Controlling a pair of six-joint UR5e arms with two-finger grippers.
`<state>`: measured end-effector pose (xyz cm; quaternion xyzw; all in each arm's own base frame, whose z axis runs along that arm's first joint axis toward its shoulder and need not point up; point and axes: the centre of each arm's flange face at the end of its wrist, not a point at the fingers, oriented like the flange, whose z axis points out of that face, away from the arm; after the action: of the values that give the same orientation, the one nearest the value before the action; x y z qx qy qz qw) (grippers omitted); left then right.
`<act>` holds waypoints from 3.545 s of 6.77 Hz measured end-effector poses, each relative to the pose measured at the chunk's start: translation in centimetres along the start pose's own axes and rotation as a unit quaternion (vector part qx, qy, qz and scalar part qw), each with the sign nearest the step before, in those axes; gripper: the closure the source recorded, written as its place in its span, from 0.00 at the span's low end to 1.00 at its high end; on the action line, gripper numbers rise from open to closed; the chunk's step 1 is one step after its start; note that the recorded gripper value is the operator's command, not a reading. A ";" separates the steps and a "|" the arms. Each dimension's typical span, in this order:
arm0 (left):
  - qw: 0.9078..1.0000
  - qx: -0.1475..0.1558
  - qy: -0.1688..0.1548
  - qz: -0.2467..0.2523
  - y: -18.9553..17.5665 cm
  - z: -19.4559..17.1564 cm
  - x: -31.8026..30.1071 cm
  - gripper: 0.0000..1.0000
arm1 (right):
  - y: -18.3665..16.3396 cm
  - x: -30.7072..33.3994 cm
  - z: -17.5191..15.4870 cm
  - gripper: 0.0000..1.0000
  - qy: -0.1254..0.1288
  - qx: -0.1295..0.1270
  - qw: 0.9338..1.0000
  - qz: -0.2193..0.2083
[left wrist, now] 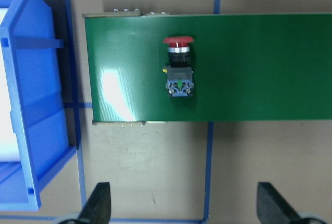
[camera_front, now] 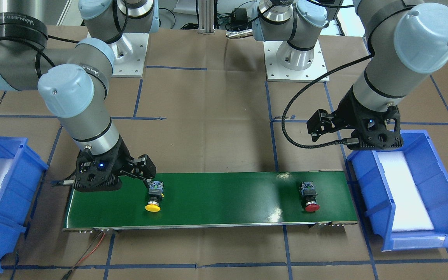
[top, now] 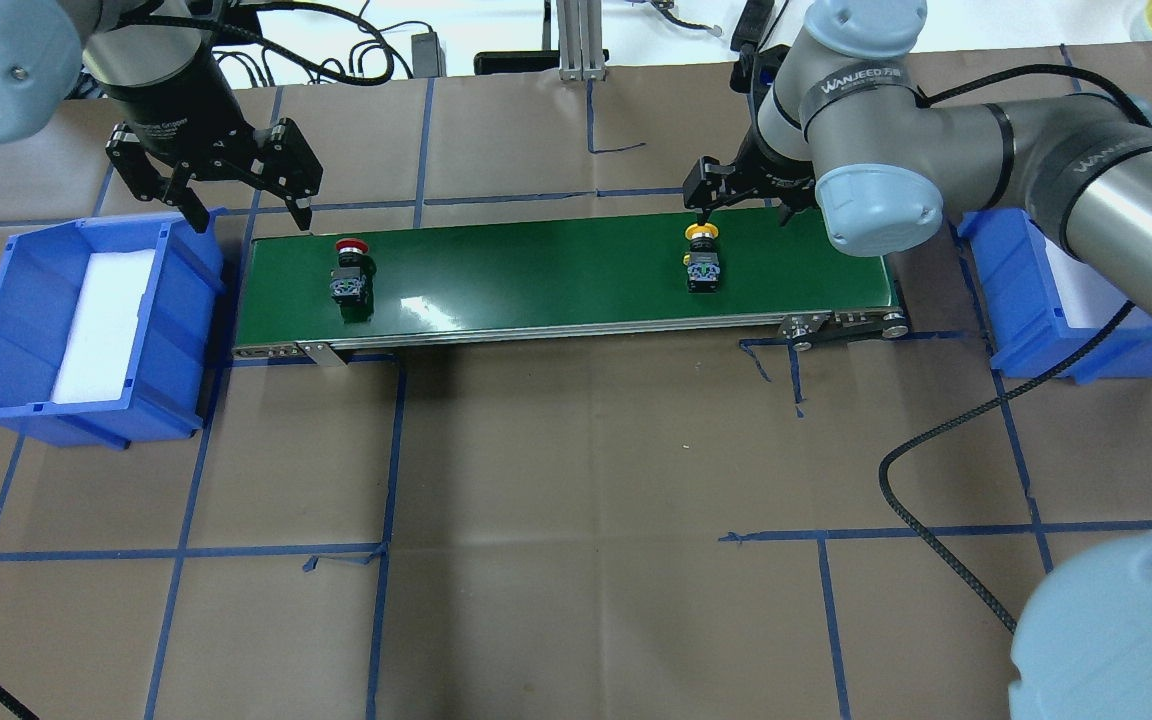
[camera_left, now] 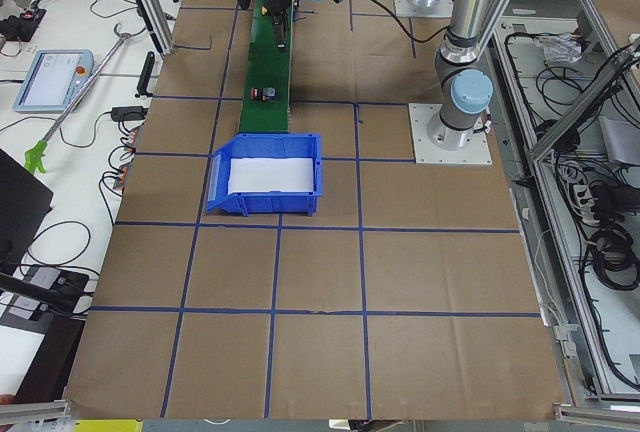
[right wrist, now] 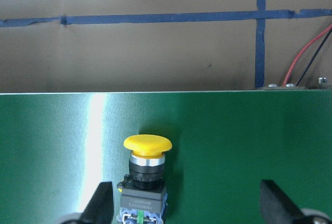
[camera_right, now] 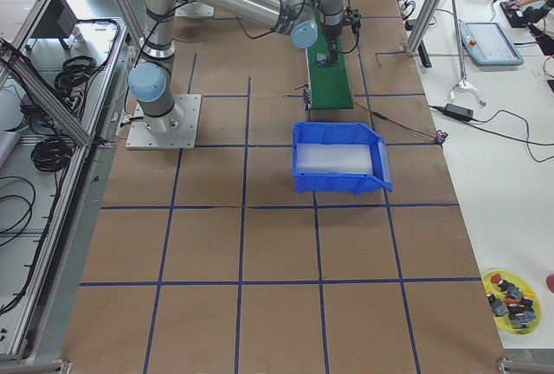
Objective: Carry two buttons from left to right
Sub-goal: 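Lower the right gripper onto the yellow button on the belt and grasp it, then lift the yellow button and carry it to the empty blue bin, then lower the yellow button onto the foam and open the right gripper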
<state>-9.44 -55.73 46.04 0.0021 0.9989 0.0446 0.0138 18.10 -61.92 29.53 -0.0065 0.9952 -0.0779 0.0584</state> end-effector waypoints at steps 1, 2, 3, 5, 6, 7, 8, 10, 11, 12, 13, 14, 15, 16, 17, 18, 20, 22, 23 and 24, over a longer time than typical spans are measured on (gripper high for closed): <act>1.000 0.002 -0.001 0.003 0.4 -0.4 0.4 0.00 | -0.5 0.2 1.1 0.00 0.004 -0.006 1.000 0.001; 1.000 0.005 -0.002 0.007 0.7 -0.8 0.9 0.00 | -0.7 0.3 2.2 0.00 0.006 -0.015 1.000 0.002; 1.000 0.008 -0.001 0.010 1.0 -1.0 1.4 0.00 | -0.6 0.3 3.0 0.00 0.007 -0.023 1.000 0.002; 1.000 0.012 0.003 0.011 1.1 -1.1 1.8 0.00 | -0.1 0.4 4.1 0.29 0.009 -0.039 0.999 0.007; 1.000 0.013 0.004 0.013 1.2 -1.2 1.9 0.00 | 0.2 0.5 4.6 0.69 0.013 -0.055 0.998 0.013; 1.000 0.014 0.004 0.014 1.3 -1.1 2.0 0.00 | 0.5 0.7 5.0 0.92 0.021 -0.068 0.997 0.015; 1.000 0.014 0.004 0.014 1.3 -1.2 2.0 0.00 | 0.5 0.9 5.2 0.95 0.028 -0.073 0.997 0.014; 1.000 0.016 0.005 0.014 1.3 -1.3 2.0 0.00 | -0.4 1.0 3.9 0.96 0.037 -0.060 0.997 0.007; 1.000 0.016 0.005 0.014 1.3 -1.3 2.0 0.00 | -1.4 1.5 1.8 0.95 0.052 -0.046 0.998 -0.001; 1.000 0.016 0.005 0.014 1.3 -1.3 2.0 0.00 | -2.3 3.3 -1.6 0.95 0.070 -0.040 0.997 -0.005; 1.000 0.016 0.004 0.014 1.3 -1.3 2.0 0.00 | -2.9 7.0 -5.5 0.95 0.076 -0.041 0.996 0.005; 1.000 0.016 0.004 0.014 1.3 -1.3 2.0 0.00 | -3.1 12.7 -9.4 0.95 0.079 -0.039 0.996 0.011; 1.000 0.016 0.004 0.014 1.3 -1.4 2.0 0.00 | -3.0 18.4 -12.2 0.95 0.084 -0.033 0.996 0.000; 1.000 0.016 0.004 0.014 1.4 -1.3 2.0 0.00 | -2.7 24.2 -14.2 0.95 0.084 -0.026 0.996 -0.017; 1.000 0.016 0.004 0.014 1.4 -1.3 2.0 0.00 | -2.2 28.9 -14.9 0.95 0.075 -0.024 0.997 -0.027; 1.000 0.016 0.004 0.013 1.4 -1.4 2.0 0.00 | -1.4 32.4 -14.5 0.95 0.067 -0.028 0.997 -0.032; 1.000 0.017 0.004 0.013 1.4 -1.4 2.0 0.00 | 0.5 35.4 -11.4 0.95 0.058 -0.041 0.997 -0.038; 1.000 0.016 0.004 0.013 1.3 -1.3 2.0 0.00 | 2.8 37.2 -8.2 0.95 0.066 -0.028 0.996 -0.043; 1.000 0.016 0.004 0.013 1.3 -1.4 2.0 0.00 | 4.0 37.7 -6.5 0.95 0.065 -0.029 0.997 -0.039; 1.000 0.016 0.004 0.013 1.3 -1.4 2.0 0.00 | 5.2 37.9 -4.8 0.95 0.062 -0.033 0.997 -0.036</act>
<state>-11.48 -54.51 47.46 0.0154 0.9994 0.0284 0.0090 -20.14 -56.89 29.08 -0.0390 0.9981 -0.0471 -0.0068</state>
